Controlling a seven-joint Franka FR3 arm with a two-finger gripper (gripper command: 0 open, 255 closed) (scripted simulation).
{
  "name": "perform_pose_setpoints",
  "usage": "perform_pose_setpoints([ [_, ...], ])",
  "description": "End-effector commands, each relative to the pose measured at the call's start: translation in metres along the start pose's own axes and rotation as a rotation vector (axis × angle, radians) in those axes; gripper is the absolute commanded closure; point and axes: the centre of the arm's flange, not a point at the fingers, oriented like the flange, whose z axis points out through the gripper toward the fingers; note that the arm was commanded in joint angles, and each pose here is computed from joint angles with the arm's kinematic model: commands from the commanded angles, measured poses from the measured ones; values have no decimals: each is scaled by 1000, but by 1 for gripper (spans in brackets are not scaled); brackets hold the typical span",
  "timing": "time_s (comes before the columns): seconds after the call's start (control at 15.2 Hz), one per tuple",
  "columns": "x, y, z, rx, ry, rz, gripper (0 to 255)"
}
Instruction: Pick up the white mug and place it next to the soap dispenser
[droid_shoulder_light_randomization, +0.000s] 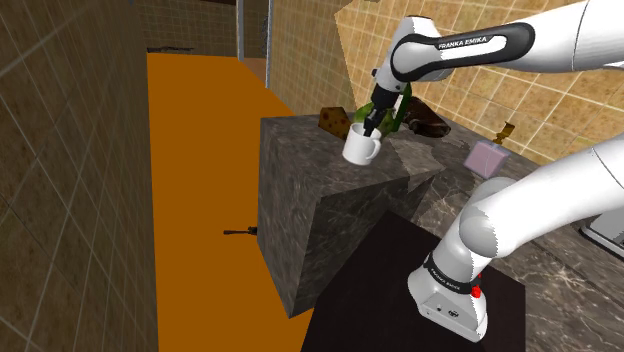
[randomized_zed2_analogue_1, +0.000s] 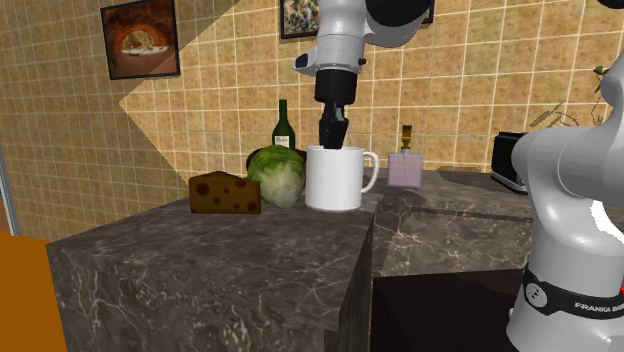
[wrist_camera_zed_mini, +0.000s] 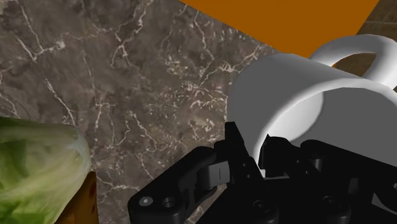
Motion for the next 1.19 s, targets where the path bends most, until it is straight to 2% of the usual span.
perform_pose_setpoints([
  [0.0, 0, 0, -11, 0, 0, 0, 255],
  [1.12, 8, -2, -100, 0, 0, 0, 255],
])
